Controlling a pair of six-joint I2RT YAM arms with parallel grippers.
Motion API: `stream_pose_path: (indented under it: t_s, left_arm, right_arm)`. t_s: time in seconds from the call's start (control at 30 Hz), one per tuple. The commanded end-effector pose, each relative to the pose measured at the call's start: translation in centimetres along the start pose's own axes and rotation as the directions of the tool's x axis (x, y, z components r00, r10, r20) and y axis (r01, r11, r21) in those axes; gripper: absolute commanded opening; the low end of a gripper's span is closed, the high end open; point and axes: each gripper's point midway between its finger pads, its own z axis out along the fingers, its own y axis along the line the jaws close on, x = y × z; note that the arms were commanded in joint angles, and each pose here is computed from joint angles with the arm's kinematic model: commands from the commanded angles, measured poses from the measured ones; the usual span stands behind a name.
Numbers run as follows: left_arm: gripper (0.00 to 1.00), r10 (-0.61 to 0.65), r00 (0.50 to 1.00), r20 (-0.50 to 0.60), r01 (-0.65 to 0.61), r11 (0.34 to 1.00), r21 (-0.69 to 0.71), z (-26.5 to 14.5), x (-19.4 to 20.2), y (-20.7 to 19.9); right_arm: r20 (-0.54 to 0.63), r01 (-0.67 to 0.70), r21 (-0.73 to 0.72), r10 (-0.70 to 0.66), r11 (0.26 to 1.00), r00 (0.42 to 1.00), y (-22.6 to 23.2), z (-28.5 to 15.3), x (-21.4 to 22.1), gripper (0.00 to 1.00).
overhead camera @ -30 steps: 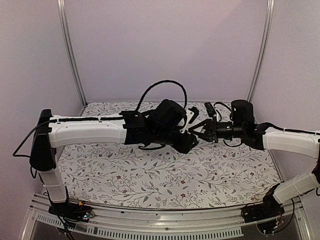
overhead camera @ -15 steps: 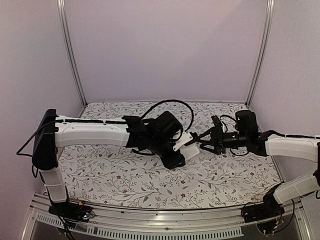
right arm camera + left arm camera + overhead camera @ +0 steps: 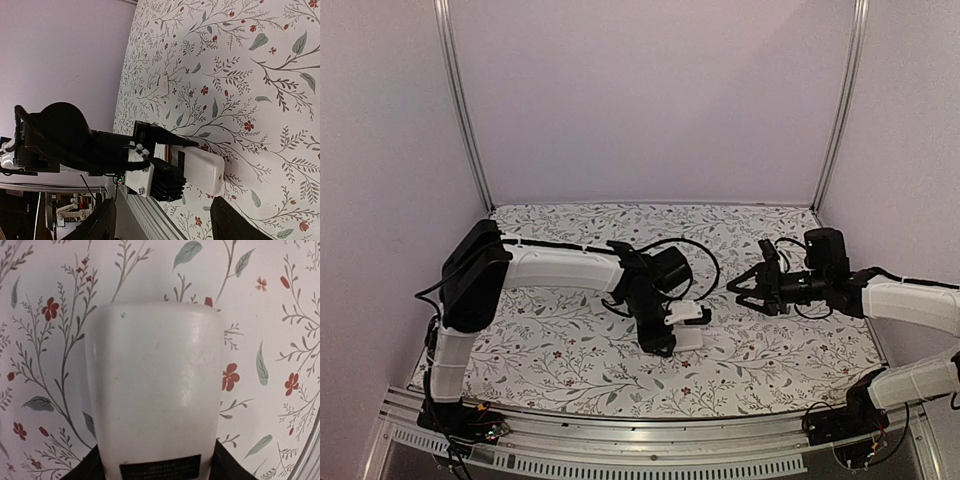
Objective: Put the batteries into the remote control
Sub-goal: Place the remote control without the battery cover at the center of the board.
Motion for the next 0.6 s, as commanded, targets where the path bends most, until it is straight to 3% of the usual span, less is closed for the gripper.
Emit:
stream_pose_path:
  t_s: [0.0, 0.13, 0.57]
  left_arm:
    - [0.39, 0.067, 0.992, -0.104, -0.061, 0.996, 0.063, 0.5, 2.0, 0.9]
    - [0.38, 0.076, 0.983, -0.168, -0.060, 0.993, 0.102, 0.6, 4.4, 1.4]
    - [0.46, 0.109, 0.985, -0.134, -0.112, 0.994, -0.016, 0.2, 4.4, 8.6]
  right_arm:
    - [-0.019, 0.010, 0.006, -0.010, 1.000, 1.000, -0.5, -0.3, 0.7, 0.64]
    - [-0.028, 0.017, 0.003, -0.017, 1.000, 0.999, -0.6, -0.2, 0.7, 0.64]
    - [-0.047, 0.046, -0.007, -0.046, 0.999, 0.998, -0.2, 0.8, -0.5, 0.65]
